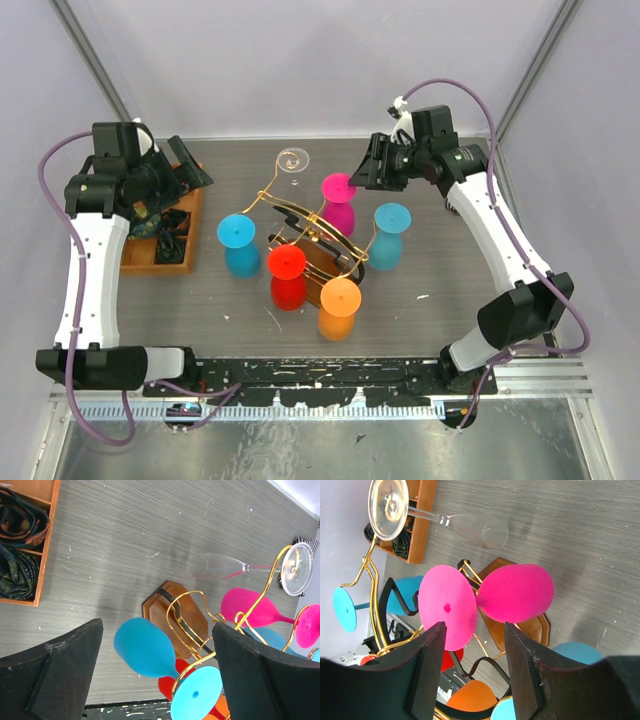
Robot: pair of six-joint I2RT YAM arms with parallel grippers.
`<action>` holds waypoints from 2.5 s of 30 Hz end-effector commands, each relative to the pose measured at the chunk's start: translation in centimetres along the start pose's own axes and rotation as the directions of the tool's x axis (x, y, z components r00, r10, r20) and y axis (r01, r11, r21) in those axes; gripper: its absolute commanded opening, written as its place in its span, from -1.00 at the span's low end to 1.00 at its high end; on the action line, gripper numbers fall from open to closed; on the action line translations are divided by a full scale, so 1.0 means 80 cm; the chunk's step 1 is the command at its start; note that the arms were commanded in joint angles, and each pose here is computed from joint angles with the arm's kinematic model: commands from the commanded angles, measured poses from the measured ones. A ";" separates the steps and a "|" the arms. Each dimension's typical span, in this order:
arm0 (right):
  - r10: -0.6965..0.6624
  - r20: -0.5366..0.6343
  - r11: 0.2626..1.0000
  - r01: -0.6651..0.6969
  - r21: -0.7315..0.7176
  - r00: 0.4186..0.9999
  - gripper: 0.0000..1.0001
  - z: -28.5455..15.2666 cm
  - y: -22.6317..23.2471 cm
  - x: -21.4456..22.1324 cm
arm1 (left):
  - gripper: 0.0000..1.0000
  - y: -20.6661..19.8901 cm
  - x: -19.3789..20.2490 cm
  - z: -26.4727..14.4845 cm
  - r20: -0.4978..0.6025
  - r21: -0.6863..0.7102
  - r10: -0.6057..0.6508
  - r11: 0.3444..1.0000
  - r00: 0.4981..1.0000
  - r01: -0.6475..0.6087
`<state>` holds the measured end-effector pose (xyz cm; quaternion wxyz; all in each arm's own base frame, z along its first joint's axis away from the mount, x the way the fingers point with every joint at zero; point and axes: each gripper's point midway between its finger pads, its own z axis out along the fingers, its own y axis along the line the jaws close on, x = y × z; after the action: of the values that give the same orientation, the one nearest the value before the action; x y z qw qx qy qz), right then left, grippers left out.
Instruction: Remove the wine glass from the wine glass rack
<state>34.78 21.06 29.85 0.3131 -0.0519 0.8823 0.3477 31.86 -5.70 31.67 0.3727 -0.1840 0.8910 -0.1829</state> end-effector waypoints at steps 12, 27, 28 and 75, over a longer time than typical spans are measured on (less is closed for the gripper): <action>-0.006 -0.018 0.989 0.003 -0.145 1.000 -0.15 0.023 0.019 -0.001 | 0.96 -0.015 0.000 -0.025 0.011 0.046 -0.014 0.999 1.000 0.013; 0.017 0.019 0.969 -0.011 -0.246 1.000 -0.84 -0.005 0.047 -0.011 | 0.96 -0.013 0.004 -0.025 -0.002 0.042 -0.014 0.999 1.000 0.014; 0.018 0.017 0.965 -0.013 -0.260 1.000 -0.84 -0.008 0.050 -0.011 | 0.96 -0.013 0.004 -0.024 -0.004 0.040 -0.016 0.999 1.000 0.016; 0.020 -0.127 0.909 -0.071 -0.410 0.992 -0.98 -0.043 0.061 0.023 | 0.96 -0.018 0.016 -0.039 -0.024 0.067 -0.034 0.997 0.999 0.035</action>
<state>32.55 23.73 31.74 0.2153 -0.0842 0.8100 0.5390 29.68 -6.71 32.79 0.3605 -0.1925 0.8872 -0.2141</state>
